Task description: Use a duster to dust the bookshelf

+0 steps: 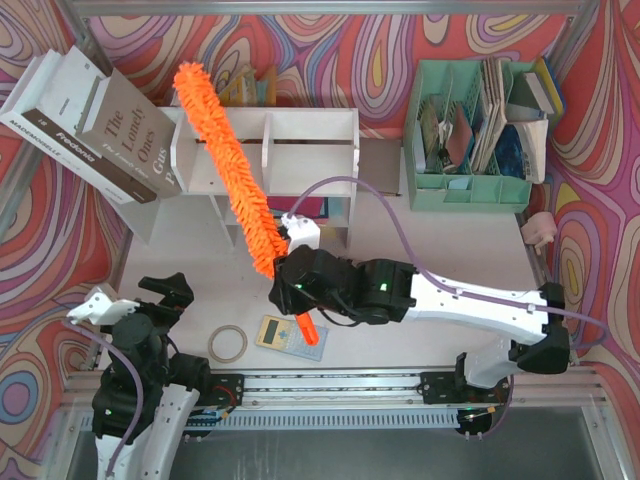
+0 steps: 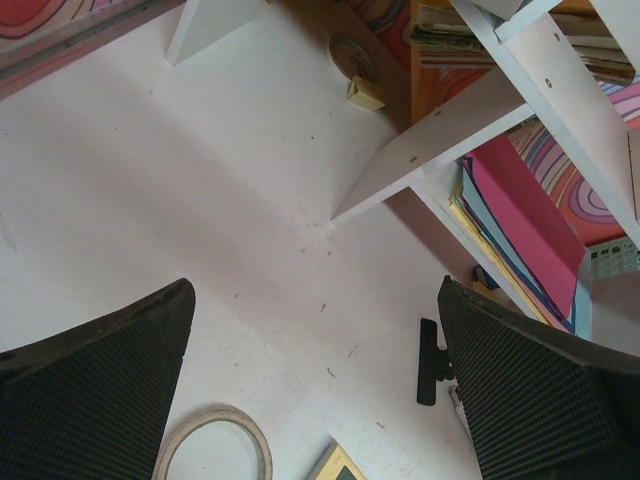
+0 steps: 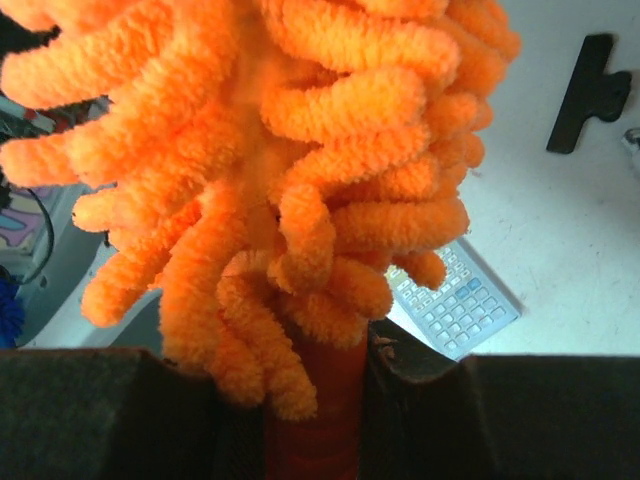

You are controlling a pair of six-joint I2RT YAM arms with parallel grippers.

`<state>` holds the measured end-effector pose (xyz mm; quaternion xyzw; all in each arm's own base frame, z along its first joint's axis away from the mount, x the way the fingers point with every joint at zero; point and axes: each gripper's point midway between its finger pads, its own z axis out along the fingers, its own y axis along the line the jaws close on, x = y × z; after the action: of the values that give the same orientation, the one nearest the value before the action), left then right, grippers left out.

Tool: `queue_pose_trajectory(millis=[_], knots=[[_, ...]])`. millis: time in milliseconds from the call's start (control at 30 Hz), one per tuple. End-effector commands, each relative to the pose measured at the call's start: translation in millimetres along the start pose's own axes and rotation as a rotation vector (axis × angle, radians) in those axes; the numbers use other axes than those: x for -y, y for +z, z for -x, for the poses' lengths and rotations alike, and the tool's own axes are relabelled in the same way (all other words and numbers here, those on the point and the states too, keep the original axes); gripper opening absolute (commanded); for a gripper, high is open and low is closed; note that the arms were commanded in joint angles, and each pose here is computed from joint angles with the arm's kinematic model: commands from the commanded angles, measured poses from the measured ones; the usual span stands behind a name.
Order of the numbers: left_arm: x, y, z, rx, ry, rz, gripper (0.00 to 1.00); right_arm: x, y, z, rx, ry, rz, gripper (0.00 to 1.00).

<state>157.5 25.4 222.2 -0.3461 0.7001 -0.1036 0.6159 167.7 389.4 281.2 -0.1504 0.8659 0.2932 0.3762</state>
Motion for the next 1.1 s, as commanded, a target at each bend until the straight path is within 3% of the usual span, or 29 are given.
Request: queue_pose_trajectory(millis=[0, 267, 700, 1067], knots=[[-1.0, 0.6, 0.2, 0.015, -0.008, -0.005, 0.99, -9.5, 0.0, -15.7, -0.03, 0.012, 0.007, 0.0], [-0.3, -0.9, 1.1, 0.018, -0.012, -0.013, 0.98, -14.8, 14.3, -52.4, -0.126, 0.028, 0.039, 0.0], [0.8, -1.3, 0.6, 0.014, -0.013, -0.019, 0.99, 18.6, 29.6, -92.7, -0.218, 0.009, -0.088, 0.0], [0.7, -0.2, -0.2, 0.013, -0.011, -0.018, 0.99, -10.2, 23.4, -70.9, -0.183, -0.021, 0.031, 0.0]])
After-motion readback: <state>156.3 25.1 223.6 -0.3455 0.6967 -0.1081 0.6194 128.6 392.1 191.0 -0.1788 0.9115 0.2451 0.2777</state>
